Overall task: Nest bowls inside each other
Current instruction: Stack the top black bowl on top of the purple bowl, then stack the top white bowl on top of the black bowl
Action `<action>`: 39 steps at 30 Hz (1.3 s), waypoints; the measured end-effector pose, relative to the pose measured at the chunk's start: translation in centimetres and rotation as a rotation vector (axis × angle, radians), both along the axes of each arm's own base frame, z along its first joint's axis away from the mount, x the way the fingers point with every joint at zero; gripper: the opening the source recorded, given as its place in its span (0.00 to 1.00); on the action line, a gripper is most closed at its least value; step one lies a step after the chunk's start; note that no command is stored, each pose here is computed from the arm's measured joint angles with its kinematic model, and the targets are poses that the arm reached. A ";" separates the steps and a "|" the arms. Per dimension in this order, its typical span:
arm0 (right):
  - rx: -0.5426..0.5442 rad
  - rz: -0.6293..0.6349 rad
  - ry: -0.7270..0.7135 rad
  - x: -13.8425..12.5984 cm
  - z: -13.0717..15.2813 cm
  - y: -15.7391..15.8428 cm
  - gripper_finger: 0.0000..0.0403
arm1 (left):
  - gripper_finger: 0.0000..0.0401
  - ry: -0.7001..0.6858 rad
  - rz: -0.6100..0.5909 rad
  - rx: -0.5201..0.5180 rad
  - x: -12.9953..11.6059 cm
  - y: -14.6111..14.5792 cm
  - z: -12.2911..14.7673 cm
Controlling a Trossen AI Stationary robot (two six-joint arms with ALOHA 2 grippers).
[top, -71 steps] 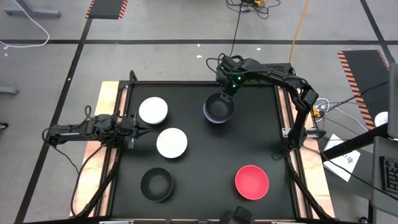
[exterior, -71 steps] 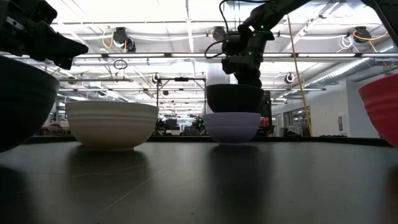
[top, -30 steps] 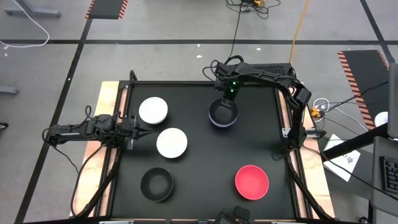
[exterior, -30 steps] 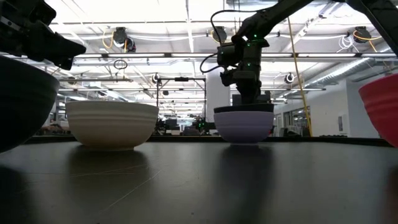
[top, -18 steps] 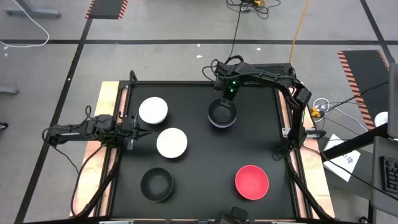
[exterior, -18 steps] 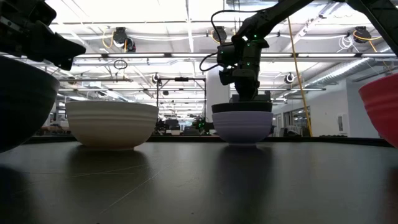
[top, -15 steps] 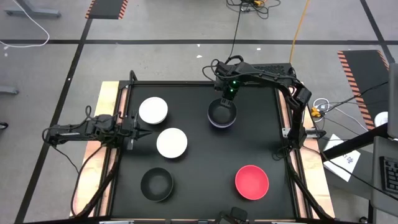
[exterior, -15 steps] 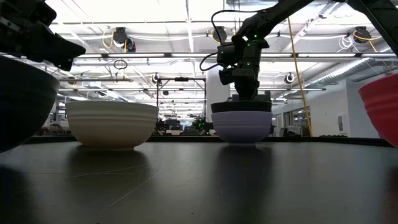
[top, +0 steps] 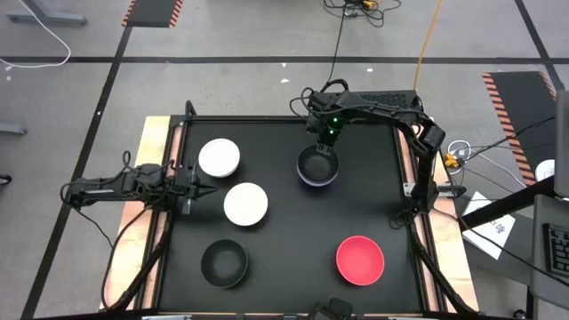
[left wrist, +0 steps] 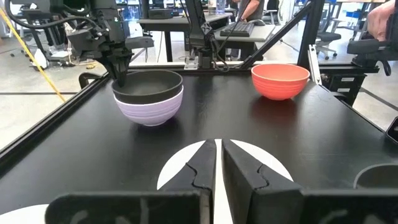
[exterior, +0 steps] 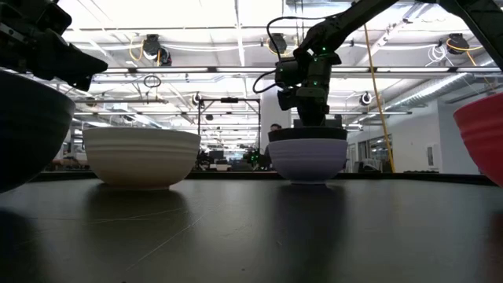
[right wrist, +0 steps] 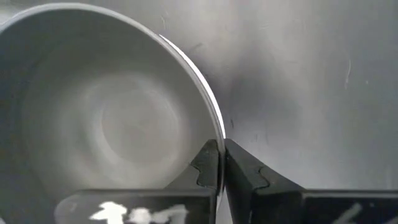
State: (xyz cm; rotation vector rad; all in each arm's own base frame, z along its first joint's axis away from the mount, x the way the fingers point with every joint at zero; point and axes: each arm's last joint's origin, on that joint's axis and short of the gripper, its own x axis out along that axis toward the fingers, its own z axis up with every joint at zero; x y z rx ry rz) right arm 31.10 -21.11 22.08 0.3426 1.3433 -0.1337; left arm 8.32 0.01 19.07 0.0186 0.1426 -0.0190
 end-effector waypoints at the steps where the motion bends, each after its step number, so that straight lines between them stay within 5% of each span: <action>1: 0.000 0.000 -0.001 0.0 0.0 0.0 0.01 | 0.06 0.000 0.000 0.000 0.0 0.0 0.0; 12: -0.007 -0.009 -0.013 0.1 0.0 -0.1 0.03 | 0.06 0.001 0.000 0.000 0.0 0.0 0.0; 29: -0.021 0.021 -0.063 0.5 0.8 0.4 0.40 | 0.06 0.007 0.000 0.000 0.0 0.0 -0.1; 39: -0.040 -0.006 -0.111 0.1 2.4 0.7 0.43 | 0.06 0.007 0.001 -0.004 0.0 0.0 -0.1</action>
